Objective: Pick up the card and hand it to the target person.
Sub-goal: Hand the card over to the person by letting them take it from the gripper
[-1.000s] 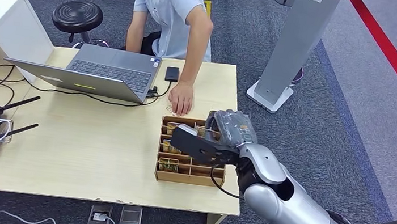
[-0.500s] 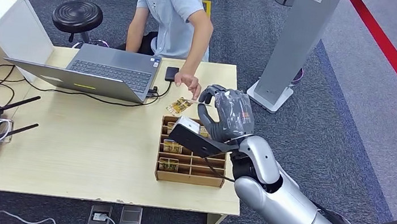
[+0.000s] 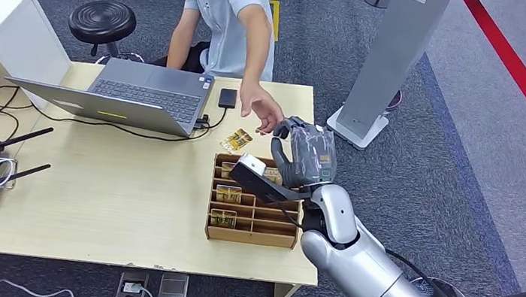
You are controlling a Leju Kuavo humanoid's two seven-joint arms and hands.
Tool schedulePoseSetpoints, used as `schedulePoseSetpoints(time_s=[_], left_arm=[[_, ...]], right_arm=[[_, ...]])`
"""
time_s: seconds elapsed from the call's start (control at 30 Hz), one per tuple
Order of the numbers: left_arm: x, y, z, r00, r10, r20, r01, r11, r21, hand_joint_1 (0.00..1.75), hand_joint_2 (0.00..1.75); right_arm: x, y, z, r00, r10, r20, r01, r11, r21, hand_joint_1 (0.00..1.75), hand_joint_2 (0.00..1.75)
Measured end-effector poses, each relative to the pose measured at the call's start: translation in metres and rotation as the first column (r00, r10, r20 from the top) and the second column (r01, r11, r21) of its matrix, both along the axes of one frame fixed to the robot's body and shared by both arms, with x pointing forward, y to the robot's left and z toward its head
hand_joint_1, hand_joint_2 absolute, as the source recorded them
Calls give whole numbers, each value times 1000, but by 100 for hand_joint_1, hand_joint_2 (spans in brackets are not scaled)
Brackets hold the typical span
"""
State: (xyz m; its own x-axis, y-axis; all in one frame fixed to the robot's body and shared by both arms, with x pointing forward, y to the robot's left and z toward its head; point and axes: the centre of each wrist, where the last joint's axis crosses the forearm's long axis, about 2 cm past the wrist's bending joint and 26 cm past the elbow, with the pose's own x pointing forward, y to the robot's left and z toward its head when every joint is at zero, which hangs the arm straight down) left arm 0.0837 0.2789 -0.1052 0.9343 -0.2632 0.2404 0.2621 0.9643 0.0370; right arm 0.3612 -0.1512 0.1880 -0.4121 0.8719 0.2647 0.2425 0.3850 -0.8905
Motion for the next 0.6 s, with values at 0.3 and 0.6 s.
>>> schedulePoseSetpoints(time_s=[0.3, 0.6], left_arm=[[-3, 0, -1, 1000, 3, -3, -3, 1000, -15, 0, 0], [-10, 0, -2, 1000, 12, -5, -12, 1000, -11, 0, 44]], right_arm=[[3, 8, -7, 1000, 5, -22, -5, 1000, 6, 155, 175], [5, 14, -10, 999, 9, -37, -8, 1000, 8, 117, 175]])
